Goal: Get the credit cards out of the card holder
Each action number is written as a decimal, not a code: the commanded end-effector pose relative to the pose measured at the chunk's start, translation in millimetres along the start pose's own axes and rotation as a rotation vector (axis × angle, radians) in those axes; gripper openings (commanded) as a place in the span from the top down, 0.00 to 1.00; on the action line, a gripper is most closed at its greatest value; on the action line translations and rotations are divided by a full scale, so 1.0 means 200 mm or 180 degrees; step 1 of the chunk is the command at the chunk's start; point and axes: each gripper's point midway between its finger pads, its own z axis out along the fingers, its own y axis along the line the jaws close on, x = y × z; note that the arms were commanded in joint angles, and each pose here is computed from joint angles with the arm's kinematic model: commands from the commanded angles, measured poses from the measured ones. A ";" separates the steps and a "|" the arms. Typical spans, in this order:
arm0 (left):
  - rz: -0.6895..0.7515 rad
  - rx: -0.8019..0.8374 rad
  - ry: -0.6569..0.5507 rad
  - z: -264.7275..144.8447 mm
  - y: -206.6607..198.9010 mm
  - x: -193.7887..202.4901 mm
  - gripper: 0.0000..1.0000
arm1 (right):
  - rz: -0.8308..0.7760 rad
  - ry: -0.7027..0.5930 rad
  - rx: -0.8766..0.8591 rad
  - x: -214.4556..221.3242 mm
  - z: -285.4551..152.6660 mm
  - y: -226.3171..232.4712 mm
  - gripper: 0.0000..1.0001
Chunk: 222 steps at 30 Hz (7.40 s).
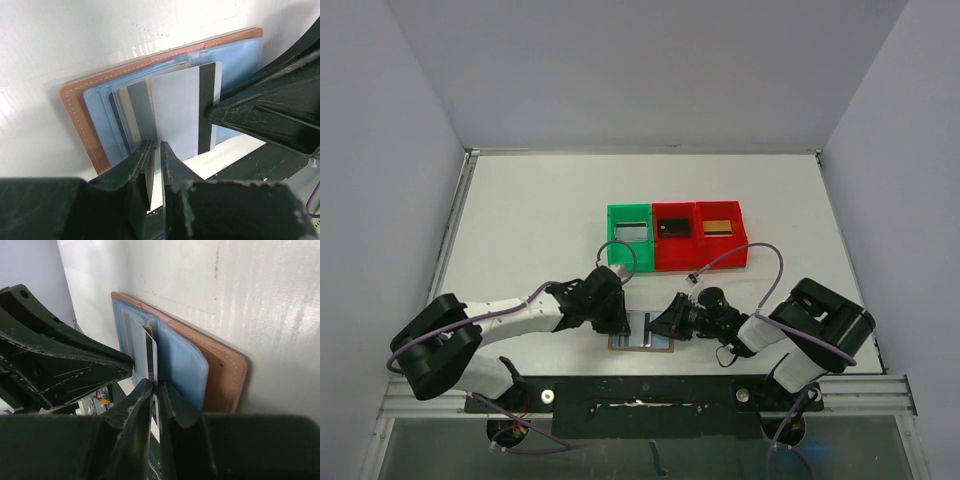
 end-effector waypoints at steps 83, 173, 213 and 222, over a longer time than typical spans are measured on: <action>-0.0203 -0.0772 -0.2128 -0.92 0.45 -0.80 0.21 | -0.1041 -0.0958 -0.0061 -0.31 -0.33 0.40 1.00; -0.0263 -0.0979 -0.2864 -1.09 0.61 -0.86 0.17 | -0.5478 -0.1169 0.1319 -1.27 0.17 1.08 0.55; -0.0334 -0.1142 -0.2746 -1.04 0.67 -0.85 0.18 | -0.1244 -0.0692 0.1917 -0.09 0.15 0.30 0.42; -0.0320 -0.1130 -0.2705 -1.03 0.67 -0.85 0.18 | -0.1088 -0.0488 0.2135 -0.04 0.18 0.12 0.53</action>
